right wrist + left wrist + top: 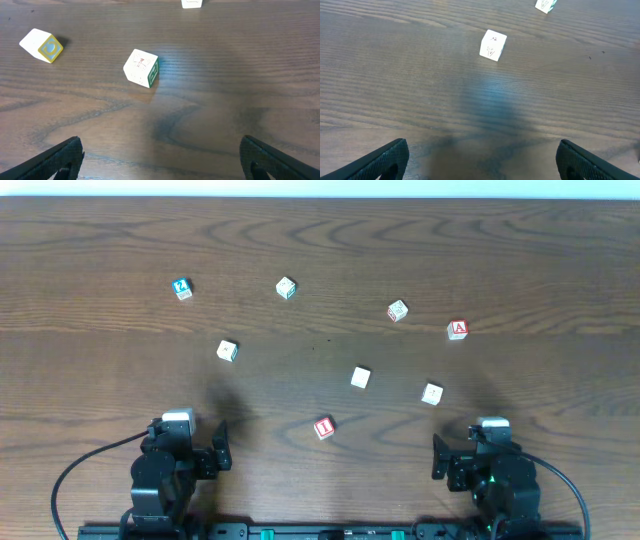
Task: Spell out Ai2
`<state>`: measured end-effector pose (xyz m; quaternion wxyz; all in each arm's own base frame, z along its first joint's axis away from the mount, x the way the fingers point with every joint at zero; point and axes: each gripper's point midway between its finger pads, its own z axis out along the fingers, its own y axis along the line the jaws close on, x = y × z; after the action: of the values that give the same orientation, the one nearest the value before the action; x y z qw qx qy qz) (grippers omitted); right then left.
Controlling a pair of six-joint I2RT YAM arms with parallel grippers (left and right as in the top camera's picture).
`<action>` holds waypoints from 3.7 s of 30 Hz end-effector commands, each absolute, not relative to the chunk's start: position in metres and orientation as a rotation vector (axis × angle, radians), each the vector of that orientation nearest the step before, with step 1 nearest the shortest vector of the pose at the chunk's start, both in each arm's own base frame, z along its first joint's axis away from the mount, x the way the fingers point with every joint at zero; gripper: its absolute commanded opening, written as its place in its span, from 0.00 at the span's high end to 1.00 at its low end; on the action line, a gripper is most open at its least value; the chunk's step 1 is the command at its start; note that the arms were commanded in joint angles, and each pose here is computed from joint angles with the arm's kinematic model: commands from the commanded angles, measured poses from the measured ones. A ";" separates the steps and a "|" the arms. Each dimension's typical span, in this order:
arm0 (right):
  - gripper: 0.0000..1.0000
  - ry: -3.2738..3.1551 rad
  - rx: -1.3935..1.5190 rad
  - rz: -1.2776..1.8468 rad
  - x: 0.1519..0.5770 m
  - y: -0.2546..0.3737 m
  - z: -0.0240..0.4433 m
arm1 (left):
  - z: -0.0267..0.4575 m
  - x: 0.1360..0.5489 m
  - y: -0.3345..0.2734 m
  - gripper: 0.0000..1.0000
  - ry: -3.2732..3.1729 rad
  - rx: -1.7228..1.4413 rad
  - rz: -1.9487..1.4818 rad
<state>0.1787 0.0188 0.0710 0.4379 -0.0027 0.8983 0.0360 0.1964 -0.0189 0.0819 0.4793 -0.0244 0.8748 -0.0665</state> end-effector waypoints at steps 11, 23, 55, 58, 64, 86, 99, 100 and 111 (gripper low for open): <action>0.01 2.234 -0.011 0.083 0.179 0.018 0.068 | 0.081 0.197 -0.018 0.05 2.133 -0.054 -0.153; 0.01 2.234 -0.011 0.083 0.179 0.018 0.068 | 0.081 0.197 -0.018 0.05 2.133 -0.054 -0.153; 0.01 2.234 -0.011 0.083 0.179 0.018 0.068 | 0.081 0.197 -0.018 0.05 2.133 -0.053 -0.153; 0.01 2.234 -0.011 0.083 0.179 0.018 0.068 | 0.081 0.197 -0.018 0.05 2.133 -0.054 -0.153; 0.01 2.074 0.150 0.396 0.198 0.045 0.104 | 0.081 0.197 -0.018 0.05 2.133 -0.054 -0.153; 0.01 2.175 -0.095 1.292 0.173 0.164 0.155 | 0.081 0.197 -0.018 0.05 2.133 -0.053 -0.153; 0.01 2.709 -0.491 0.657 0.195 0.226 0.087 | 0.081 0.197 -0.018 0.05 2.133 -0.053 -0.153; 0.01 2.728 -0.512 0.616 0.196 0.230 0.080 | 0.081 0.197 -0.018 0.05 2.133 -0.053 -0.153; 0.06 2.763 -0.638 0.239 0.213 0.249 0.039 | 0.081 0.197 -0.018 0.05 2.133 -0.054 -0.153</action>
<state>0.2052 0.2486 0.0383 0.1218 -0.2062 0.9640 0.1157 0.1965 -0.0187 0.0818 0.4795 -0.0249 0.8747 -0.0663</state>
